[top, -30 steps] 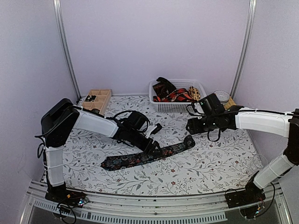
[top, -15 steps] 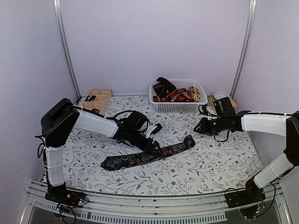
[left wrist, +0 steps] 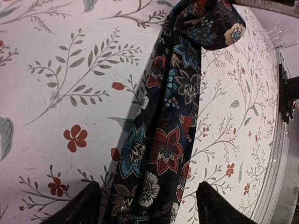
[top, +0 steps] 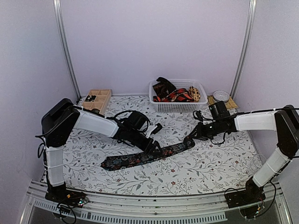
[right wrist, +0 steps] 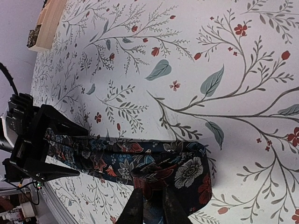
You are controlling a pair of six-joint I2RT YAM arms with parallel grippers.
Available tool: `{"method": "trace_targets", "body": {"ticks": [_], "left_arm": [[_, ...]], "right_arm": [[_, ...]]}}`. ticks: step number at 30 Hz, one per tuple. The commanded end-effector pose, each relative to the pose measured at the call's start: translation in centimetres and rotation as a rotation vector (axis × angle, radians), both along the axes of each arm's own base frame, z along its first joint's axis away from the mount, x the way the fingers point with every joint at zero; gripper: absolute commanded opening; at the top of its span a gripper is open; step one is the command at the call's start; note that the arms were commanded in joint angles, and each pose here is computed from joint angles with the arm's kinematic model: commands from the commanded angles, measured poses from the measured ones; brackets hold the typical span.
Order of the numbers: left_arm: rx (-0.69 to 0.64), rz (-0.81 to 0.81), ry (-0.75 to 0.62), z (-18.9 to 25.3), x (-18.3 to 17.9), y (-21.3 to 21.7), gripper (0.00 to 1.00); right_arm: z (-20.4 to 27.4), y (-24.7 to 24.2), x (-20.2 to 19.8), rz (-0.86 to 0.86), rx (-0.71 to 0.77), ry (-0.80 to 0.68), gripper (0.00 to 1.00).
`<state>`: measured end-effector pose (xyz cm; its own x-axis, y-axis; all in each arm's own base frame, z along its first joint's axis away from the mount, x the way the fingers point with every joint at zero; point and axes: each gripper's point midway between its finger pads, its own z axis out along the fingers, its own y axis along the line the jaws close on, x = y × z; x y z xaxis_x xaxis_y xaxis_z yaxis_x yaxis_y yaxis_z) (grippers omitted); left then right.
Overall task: Roll the ties
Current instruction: Roll the tie at the center of the board.
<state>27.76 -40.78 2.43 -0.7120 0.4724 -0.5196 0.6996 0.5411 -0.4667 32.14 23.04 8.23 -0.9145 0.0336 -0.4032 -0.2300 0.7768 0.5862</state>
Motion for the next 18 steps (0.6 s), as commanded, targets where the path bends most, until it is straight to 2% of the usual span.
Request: {"method": "trace_targets", "body": {"ticks": [1,14,18], "left_arm": [[0.163,0.028,0.136,-5.3,-2.1,3.1,0.71],[0.156,0.021,0.125,-4.7,-1.6,2.5,0.71],[0.141,0.02,0.095,-3.7,-0.5,1.5,0.79]], "right_arm": [[-2.4,1.2,-1.5,0.066,0.011,0.063,0.15],[-4.8,3.7,-3.3,0.115,0.003,0.111,0.15],[-5.6,3.7,-3.3,0.109,-0.004,0.124,0.16]]}}
